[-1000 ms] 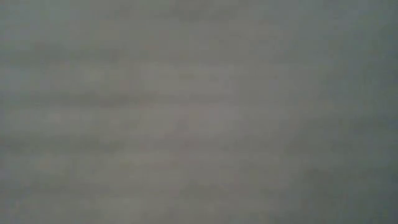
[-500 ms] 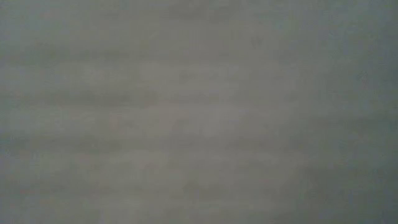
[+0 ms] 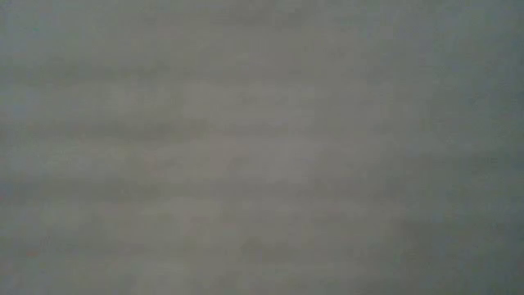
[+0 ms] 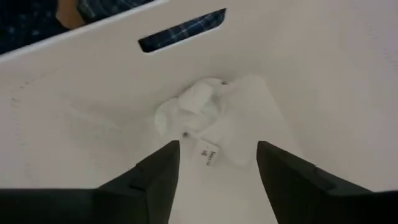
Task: Sort clothes
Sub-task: Put the blue pajamas into the top laundry bin
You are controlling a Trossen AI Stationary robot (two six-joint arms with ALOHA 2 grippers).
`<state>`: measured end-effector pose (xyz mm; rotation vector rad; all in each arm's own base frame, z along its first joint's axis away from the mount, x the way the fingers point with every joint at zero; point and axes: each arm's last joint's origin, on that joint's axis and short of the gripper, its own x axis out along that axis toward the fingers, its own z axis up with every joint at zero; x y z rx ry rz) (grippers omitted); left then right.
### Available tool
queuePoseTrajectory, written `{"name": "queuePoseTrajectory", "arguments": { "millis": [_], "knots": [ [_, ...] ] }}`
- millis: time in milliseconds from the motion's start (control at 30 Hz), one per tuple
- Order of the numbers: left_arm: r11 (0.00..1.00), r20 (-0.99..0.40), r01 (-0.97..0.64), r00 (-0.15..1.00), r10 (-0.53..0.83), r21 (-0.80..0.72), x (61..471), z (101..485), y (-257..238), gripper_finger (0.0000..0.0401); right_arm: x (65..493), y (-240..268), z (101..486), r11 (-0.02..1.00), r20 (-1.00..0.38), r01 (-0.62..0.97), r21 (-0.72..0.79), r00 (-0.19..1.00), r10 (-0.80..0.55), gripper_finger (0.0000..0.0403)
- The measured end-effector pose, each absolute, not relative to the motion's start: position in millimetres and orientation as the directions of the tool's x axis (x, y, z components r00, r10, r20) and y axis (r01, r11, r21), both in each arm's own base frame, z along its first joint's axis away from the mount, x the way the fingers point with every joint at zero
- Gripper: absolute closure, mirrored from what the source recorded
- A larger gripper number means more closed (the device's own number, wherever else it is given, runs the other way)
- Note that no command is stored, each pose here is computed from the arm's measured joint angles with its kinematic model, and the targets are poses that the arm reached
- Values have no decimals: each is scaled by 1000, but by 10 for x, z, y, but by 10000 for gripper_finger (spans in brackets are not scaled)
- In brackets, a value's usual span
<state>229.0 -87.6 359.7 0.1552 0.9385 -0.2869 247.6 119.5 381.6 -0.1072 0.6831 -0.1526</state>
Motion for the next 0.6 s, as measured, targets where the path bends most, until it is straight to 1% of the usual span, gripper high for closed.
{"name": "queuePoseTrajectory", "arguments": {
  "millis": [133, 233, 333, 500, 600],
  "knots": [
    [956, -788, 270, 611, -74, 120, 2281, 3618, -914, 191, 2636, 1282, 3633, 979, -664, 90, -183, 723, -191, 164],
    [951, -759, 255, 650, -37, 172, 2279, 3640, -965, 195, 2741, 1349, 3467, 980, -720, 51, -192, 671, -176, 164],
    [948, -720, 261, 691, -53, 180, 2242, 3699, -1027, 197, 2797, 1396, 3267, 981, -800, 36, -189, 574, -175, 164],
    [948, -623, 222, 781, -34, 227, 2113, 3848, -1102, 197, 2789, 1474, 2980, 988, -919, 66, -138, 362, -153, 164],
    [949, -576, 218, 816, -49, 229, 2014, 3934, -1128, 197, 2794, 1606, 2864, 994, -945, 59, -94, 308, -107, 164]
  ]
}}
